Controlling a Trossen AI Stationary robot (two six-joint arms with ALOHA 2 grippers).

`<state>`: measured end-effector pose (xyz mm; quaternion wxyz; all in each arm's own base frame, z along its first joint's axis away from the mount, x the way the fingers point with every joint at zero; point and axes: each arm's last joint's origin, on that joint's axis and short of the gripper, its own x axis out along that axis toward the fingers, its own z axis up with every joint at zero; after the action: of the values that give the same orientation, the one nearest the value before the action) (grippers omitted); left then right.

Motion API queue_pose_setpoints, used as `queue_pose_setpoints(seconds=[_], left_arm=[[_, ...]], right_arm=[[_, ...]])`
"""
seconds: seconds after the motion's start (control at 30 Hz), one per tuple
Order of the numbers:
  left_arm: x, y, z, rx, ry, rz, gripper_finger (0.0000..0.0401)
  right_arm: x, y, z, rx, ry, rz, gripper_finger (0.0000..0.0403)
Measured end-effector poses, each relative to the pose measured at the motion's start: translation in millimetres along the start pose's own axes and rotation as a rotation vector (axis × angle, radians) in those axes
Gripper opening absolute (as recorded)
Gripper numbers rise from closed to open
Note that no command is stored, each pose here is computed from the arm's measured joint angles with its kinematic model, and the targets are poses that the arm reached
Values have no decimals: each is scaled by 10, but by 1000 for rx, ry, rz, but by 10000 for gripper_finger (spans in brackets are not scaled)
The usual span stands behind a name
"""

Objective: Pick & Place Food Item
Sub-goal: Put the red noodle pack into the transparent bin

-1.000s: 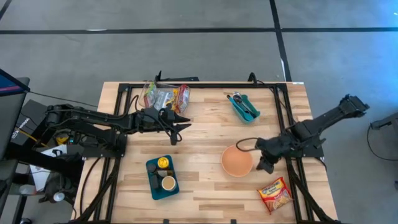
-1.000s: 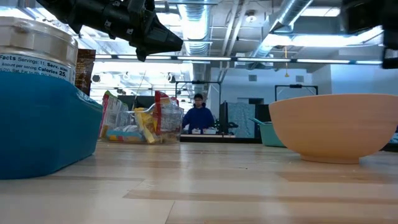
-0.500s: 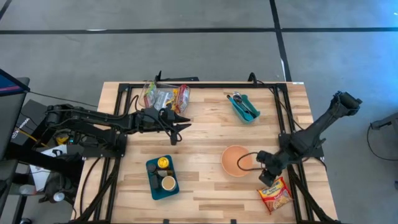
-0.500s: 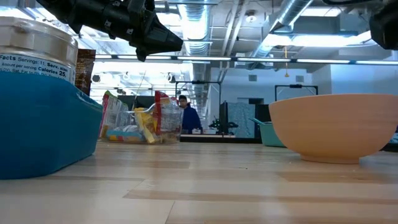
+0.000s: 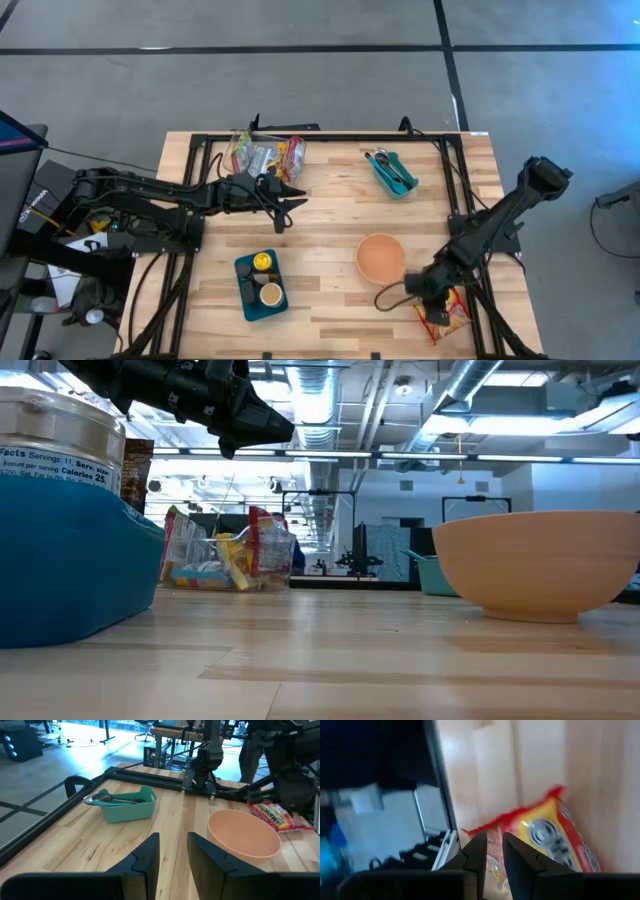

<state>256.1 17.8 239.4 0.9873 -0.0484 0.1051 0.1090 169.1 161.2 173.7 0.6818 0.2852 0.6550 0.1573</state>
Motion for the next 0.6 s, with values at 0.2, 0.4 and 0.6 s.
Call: queue_pose_setpoints(seconds=[0.2,0.4,0.6], left_arm=[[-1,0,2,0,-2,0,94],[-1,-2,25,-4,-26,-3,94],[-1,-2,26,-4,-26,-3,94]], right_arm=[[26,-76,170,-48,-17,22,56],[39,-189,269,-117,-18,-15,56],[89,-257,324,-212,28,-3,56]])
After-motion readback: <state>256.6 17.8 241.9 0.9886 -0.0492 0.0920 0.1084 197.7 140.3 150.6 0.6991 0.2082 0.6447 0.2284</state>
